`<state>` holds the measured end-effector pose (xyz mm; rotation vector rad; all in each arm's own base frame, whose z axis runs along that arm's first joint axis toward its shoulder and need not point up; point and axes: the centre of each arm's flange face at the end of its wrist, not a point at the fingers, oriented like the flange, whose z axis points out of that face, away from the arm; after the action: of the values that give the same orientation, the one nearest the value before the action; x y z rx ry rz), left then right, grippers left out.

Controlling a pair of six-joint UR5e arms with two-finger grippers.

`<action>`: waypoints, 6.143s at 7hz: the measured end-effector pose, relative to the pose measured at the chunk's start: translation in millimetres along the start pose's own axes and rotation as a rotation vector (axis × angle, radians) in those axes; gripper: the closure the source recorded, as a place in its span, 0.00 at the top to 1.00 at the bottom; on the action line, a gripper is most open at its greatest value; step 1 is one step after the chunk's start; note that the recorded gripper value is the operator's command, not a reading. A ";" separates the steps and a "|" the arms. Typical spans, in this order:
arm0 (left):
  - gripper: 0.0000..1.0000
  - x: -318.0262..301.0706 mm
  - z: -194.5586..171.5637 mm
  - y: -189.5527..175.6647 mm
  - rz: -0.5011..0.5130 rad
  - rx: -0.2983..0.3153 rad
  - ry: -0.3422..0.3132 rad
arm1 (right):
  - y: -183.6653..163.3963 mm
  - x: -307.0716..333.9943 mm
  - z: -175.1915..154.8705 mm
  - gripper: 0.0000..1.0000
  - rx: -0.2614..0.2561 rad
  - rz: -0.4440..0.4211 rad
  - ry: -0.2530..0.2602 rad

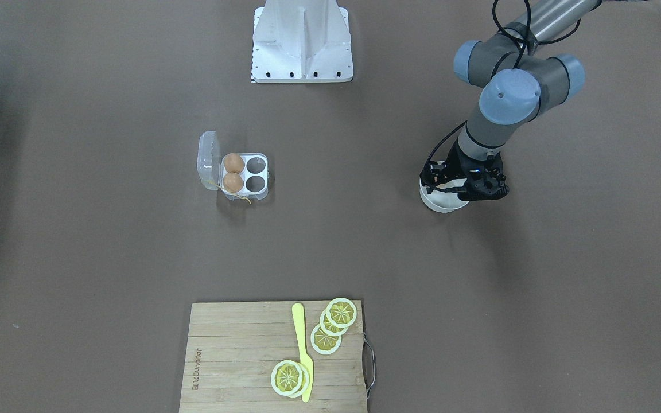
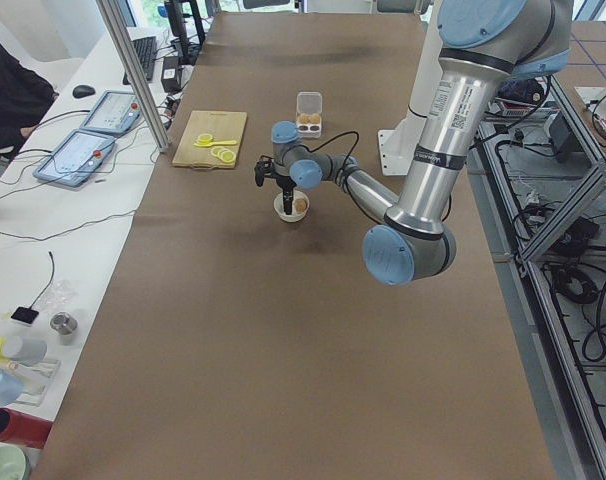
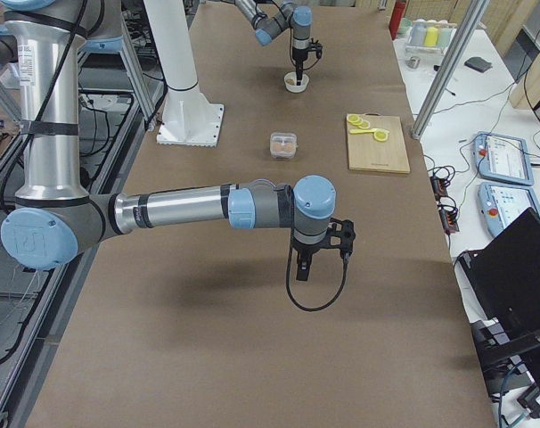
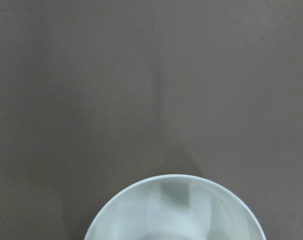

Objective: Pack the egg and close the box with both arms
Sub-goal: 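Lower the left gripper into the bowl and grasp the brown egg, then lift the egg with the left gripper and carry it to the egg box, then lower the egg into the empty cup and open the left gripper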

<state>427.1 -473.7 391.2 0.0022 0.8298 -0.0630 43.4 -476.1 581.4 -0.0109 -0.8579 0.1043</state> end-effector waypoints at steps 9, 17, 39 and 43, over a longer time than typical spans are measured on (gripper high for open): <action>0.90 8.7 9.4 16.4 -0.117 -0.025 0.019 | 0.6 -1.0 -0.8 1.00 0.002 -0.003 -0.001; 0.84 5.4 12.4 24.2 -0.110 -0.033 0.015 | -5.1 -5.9 -3.6 1.00 0.008 -0.013 0.001; 0.00 328.5 -14.9 108.9 -0.446 0.217 0.647 | 3.5 -18.8 -13.5 1.00 0.013 -0.025 -0.041; 0.00 329.8 -2.9 111.4 -0.425 0.203 0.643 | 4.5 -22.1 -16.3 1.00 0.018 -0.030 -0.044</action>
<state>653.3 -380.6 143.6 0.0385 1.4532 -0.5701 40.9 -473.2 553.9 0.0213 -0.9003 0.0840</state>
